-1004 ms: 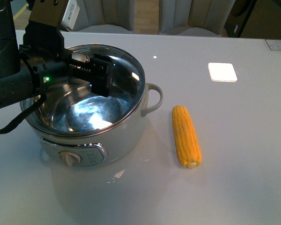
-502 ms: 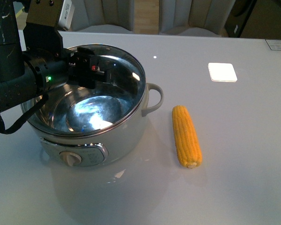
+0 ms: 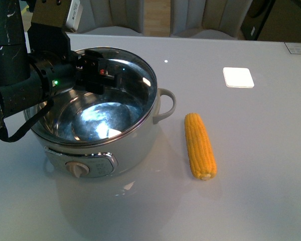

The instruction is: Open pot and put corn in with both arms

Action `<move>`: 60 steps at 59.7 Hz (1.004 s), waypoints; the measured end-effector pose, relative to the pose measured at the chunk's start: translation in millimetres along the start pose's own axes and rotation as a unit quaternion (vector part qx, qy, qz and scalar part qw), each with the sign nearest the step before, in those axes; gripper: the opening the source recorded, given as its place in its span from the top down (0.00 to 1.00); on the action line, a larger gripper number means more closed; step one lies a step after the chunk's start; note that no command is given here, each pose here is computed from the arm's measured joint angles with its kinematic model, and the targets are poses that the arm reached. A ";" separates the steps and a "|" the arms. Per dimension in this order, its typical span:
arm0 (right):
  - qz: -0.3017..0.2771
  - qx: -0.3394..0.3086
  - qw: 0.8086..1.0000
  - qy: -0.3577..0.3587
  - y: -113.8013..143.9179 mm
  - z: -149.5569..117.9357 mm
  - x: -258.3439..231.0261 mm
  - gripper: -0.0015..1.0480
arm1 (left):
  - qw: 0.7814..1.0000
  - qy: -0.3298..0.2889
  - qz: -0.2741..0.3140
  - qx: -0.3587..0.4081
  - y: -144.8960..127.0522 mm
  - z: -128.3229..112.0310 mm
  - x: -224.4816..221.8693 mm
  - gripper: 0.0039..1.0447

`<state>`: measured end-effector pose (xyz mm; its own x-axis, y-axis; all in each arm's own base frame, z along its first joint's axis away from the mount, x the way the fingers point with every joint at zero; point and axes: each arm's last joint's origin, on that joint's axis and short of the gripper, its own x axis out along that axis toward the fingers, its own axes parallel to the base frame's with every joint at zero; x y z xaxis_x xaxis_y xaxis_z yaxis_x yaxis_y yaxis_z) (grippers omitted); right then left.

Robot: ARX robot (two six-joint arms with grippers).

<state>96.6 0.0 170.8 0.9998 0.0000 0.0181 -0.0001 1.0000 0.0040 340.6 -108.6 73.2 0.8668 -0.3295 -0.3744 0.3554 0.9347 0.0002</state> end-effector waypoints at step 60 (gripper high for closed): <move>0.000 0.000 1.000 0.000 0.0 0.0 0.0 0.08 | 0.995 -0.036 0.095 0.003 89.4 62.0 -72.6 0.60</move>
<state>96.6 0.0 170.8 0.9998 0.0000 0.0181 -0.0001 1.0000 0.0040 331.2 -9.4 157.9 0.9415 -0.1550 -0.2991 0.1837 0.9805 0.0700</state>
